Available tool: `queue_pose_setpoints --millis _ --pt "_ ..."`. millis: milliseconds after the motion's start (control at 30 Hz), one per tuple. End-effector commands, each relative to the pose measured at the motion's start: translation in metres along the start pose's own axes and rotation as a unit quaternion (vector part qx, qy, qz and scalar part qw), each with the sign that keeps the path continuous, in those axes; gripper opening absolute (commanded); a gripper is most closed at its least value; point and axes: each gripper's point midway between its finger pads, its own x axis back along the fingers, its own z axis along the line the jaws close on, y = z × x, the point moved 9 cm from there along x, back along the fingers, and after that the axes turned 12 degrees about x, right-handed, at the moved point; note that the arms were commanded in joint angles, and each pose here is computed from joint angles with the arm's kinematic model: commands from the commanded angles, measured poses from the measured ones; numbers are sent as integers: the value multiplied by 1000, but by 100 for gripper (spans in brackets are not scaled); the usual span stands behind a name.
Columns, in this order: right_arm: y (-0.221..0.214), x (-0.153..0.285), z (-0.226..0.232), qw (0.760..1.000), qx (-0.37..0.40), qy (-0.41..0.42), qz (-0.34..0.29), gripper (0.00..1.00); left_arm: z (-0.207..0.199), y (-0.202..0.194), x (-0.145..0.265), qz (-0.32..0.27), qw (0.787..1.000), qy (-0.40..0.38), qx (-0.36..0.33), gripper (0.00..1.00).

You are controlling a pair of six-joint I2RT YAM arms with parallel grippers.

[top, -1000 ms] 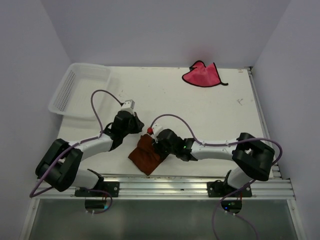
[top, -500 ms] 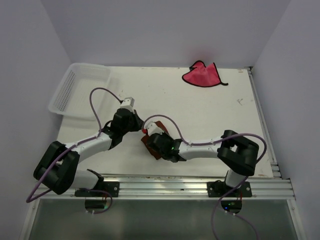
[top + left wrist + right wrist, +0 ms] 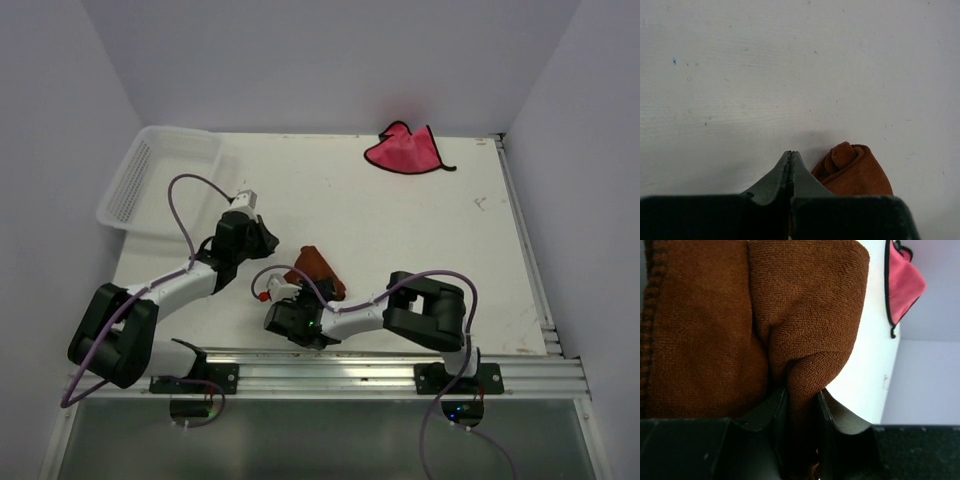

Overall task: Roll the towels
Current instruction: Roll the towel

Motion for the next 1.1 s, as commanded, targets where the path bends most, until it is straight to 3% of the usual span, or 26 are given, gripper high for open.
queue_pose_setpoints --millis 0,233,367,500,667,867,1000,1067 --pt "0 0 14 998 65 7 10 20 -27 25 4 -17 997 -71 -20 0" --pt "11 0 21 993 115 14 16 23 -59 32 3 17 981 -186 -51 0" --pt "12 -2 25 992 127 22 18 23 -69 16 -2 48 975 -203 -79 0" --pt "13 -2 28 991 125 32 17 23 -62 -18 -17 100 972 -194 -93 0" --pt "11 -1 32 991 126 39 19 23 -57 -39 -25 135 963 -219 -81 0" --pt "9 1 31 993 110 41 15 25 -38 -60 -42 168 965 -187 -73 0" --pt "9 4 25 996 85 33 6 29 -24 -70 -55 176 970 -150 -74 0" --pt "9 7 17 998 61 24 -2 36 -18 -72 -58 177 972 -134 -76 0"
